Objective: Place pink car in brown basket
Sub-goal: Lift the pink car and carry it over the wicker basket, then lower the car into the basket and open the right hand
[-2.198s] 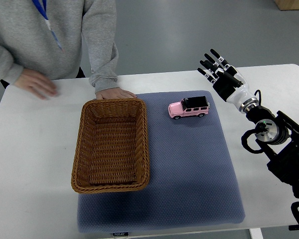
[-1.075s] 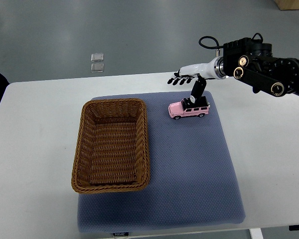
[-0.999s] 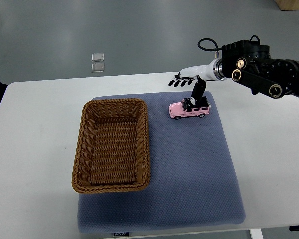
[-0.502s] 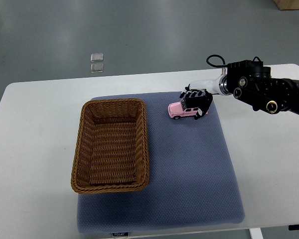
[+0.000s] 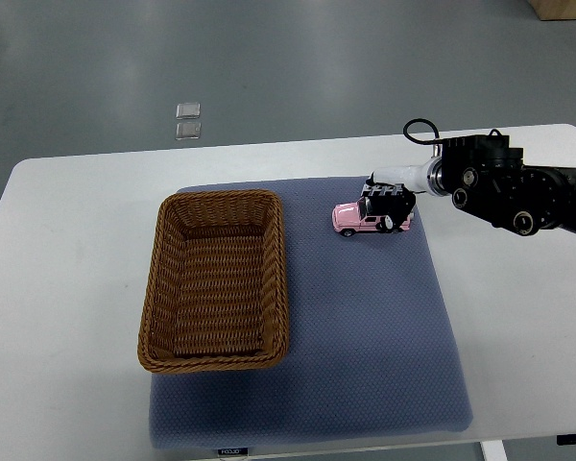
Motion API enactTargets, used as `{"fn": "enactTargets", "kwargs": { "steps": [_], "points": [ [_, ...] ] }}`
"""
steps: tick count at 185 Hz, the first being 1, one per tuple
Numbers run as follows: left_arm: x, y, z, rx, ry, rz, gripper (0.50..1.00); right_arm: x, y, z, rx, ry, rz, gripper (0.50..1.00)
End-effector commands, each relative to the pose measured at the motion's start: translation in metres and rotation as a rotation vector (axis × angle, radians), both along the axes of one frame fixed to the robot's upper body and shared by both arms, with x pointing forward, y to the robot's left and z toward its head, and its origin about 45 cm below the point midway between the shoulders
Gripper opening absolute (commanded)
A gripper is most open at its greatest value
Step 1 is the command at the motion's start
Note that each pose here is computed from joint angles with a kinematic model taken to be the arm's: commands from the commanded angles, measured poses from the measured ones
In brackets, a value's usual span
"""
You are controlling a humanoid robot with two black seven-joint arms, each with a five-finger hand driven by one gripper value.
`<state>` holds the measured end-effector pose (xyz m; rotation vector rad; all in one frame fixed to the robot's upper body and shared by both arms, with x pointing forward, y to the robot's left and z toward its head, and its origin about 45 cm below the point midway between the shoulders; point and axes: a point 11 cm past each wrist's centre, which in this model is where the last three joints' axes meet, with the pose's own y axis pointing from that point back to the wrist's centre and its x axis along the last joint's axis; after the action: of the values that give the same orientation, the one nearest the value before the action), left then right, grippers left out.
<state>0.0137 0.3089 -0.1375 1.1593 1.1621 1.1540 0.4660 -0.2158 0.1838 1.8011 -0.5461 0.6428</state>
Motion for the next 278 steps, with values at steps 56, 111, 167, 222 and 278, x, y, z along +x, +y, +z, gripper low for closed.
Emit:
{"fn": "enactTargets", "kwargs": {
  "steps": [56,111,167,222,278],
  "points": [
    [0.000,0.001,0.000,0.004,0.000,0.000,1.000,0.015,0.005,0.103,0.050,-0.087,0.087,0.500],
    [0.000,0.001,0.000,0.004,0.001,-0.003,1.000,-0.006,0.069,0.141,0.255,-0.025,0.193,0.500],
    [0.007,-0.002,0.000,-0.006,-0.011,-0.007,1.000,-0.039,0.193,0.100,0.314,0.031,0.360,0.500],
    [0.010,-0.003,0.001,-0.009,-0.016,-0.008,1.000,-0.038,0.201,0.067,0.322,0.057,0.311,0.500],
    [0.010,-0.003,0.001,-0.009,-0.016,-0.008,1.000,-0.038,0.183,0.035,0.328,0.067,0.236,0.500]
  ]
}}
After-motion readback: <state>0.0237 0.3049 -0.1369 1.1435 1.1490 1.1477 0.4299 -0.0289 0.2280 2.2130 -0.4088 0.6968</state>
